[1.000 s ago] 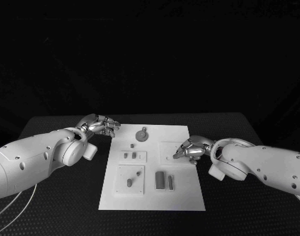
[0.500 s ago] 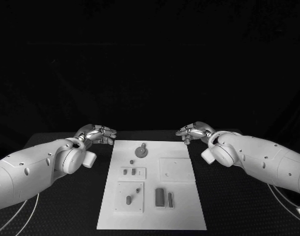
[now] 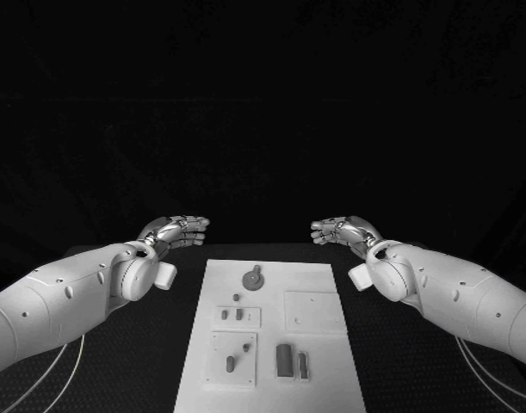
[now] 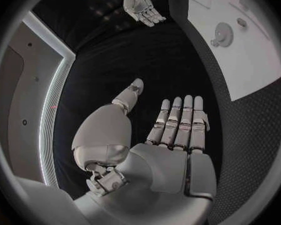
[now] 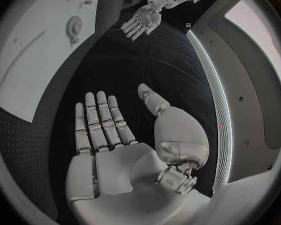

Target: Assemble the parts on the task board

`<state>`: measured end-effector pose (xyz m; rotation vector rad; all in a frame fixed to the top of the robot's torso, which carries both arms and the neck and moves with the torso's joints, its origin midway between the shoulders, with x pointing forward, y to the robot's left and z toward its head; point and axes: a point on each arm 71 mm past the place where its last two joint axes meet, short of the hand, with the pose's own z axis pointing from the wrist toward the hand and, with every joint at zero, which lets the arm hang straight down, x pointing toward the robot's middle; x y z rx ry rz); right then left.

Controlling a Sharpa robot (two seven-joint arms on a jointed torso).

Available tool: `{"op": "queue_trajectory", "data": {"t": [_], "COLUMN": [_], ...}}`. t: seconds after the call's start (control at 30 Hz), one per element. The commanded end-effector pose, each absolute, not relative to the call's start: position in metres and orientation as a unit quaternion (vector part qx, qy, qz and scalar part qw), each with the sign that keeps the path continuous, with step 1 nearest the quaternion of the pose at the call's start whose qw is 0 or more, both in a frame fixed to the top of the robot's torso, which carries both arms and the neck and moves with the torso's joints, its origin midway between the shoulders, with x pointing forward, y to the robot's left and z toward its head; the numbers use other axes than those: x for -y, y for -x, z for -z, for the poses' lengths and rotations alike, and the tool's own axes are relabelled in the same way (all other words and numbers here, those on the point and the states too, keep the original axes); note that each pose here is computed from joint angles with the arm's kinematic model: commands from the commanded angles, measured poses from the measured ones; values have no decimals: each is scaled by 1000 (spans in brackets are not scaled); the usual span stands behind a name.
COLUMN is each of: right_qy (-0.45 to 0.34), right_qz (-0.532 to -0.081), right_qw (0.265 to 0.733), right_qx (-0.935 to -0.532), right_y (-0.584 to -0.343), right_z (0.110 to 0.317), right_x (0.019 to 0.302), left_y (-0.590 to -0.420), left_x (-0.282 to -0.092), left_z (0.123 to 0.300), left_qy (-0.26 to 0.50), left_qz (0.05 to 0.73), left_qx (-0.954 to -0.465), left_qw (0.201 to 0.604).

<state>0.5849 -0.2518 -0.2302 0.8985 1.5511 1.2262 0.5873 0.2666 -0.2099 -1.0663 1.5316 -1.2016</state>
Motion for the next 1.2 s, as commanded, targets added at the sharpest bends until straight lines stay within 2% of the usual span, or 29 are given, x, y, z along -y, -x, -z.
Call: {"op": "queue_trajectory", "data": {"t": [0.03,0.23,0.27,0.33,0.57,0.83,1.07,1.2], "right_qy": [-362,-365,-368,-369,-382,-420,-460,-479], "right_qz": [-534,-530,-513,-513,-522,-531,-525,-518], "right_qw": [457,460,465,465,473,485,491,492], "right_qx": [-612,-612,-621,-620,-599,-554,-521,-510], "right_y": [-584,-585,-585,-585,-574,-542,-504,-484], "right_z": [226,230,229,229,229,229,227,226], "right_x": [247,250,251,250,242,222,205,199], "left_y": [-588,-587,-588,-587,-573,-534,-493,-476], "left_x": [-262,-250,-257,-256,-246,-222,-203,-197], "left_z": [207,208,210,211,218,228,228,227], "left_qy": [424,412,426,427,437,463,485,493], "left_qz": [512,522,498,499,505,513,512,509], "left_qx": [-608,-614,-617,-615,-597,-556,-522,-511], "left_qw": [434,424,436,437,444,462,480,487]}}
